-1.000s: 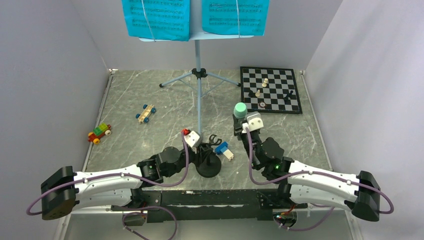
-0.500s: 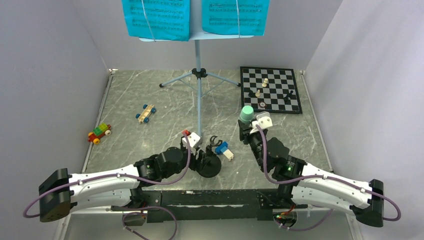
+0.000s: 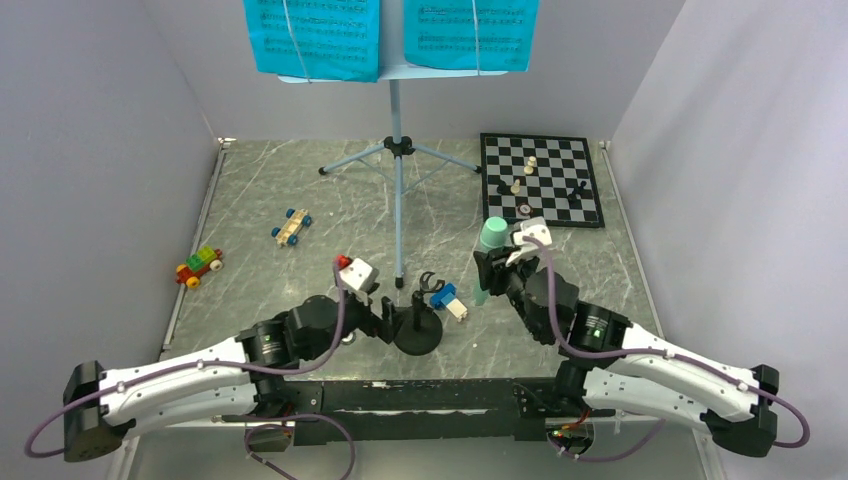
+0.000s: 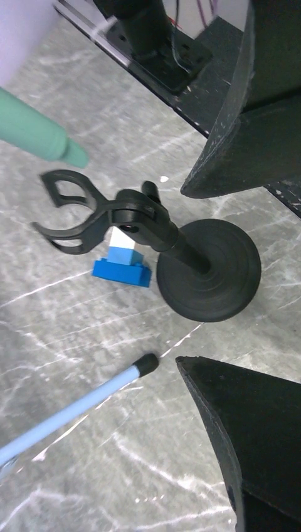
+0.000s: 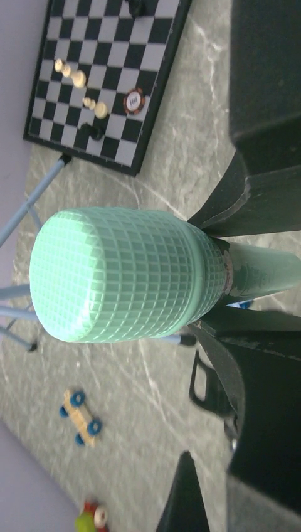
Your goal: Pack up the instrument practice props
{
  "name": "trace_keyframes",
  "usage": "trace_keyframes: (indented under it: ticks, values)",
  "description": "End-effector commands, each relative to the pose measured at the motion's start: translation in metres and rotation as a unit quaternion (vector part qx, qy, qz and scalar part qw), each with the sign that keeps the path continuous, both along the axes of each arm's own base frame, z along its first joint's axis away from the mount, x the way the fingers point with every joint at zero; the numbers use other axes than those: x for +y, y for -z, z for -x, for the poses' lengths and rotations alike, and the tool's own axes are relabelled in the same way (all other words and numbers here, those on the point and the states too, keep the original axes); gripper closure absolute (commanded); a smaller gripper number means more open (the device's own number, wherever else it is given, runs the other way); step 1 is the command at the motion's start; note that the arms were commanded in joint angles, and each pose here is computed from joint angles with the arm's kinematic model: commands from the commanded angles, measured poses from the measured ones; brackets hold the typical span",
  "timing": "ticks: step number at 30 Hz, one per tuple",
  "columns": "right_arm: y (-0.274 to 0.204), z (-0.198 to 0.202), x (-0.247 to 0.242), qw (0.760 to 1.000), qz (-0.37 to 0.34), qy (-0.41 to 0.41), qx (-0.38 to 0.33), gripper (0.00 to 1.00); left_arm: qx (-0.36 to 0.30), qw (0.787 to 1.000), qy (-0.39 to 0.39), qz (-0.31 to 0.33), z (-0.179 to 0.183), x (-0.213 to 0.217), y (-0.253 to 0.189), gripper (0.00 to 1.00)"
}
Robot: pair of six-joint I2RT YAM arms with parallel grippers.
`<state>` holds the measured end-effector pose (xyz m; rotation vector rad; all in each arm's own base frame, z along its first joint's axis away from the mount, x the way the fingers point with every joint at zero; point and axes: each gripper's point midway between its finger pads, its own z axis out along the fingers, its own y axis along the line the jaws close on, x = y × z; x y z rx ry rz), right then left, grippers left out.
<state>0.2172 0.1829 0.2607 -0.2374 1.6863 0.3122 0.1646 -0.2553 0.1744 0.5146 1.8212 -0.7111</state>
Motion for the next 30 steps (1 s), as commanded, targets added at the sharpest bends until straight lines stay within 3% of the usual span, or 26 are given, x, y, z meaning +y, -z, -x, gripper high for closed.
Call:
trace_keyframes:
  ticks: [1,5,8,12,16,22,30]
  values:
    - [-0.055,0.014,0.016,0.994,-0.095,-0.054,0.021,1.00,-0.044,0.996,-0.033,0.075,-0.006,0.015,-0.057,0.01]
    - [-0.098,0.032,0.039,0.979,-0.140,-0.145,0.027,1.00,-0.106,0.986,0.012,0.127,0.007,0.021,-0.111,0.01]
    - [-0.134,0.052,0.064,0.960,-0.157,-0.232,0.031,1.00,-0.166,0.962,0.124,0.179,0.043,0.011,-0.163,0.01]
    - [-0.169,0.074,0.099,0.928,-0.166,-0.329,0.043,1.00,-0.191,0.933,0.215,0.214,0.075,0.001,-0.212,0.01]
    - [-0.184,0.083,0.125,0.906,-0.172,-0.383,0.050,1.00,-0.200,0.912,0.271,0.234,0.092,-0.012,-0.234,0.01]
    - [-0.187,0.093,0.152,0.878,-0.188,-0.436,0.066,1.00,-0.188,0.914,0.291,0.212,0.091,-0.029,-0.230,0.01]
    - [-0.193,0.106,0.160,0.853,-0.207,-0.475,0.062,1.00,-0.178,0.928,0.254,0.205,0.076,-0.026,-0.214,0.01]
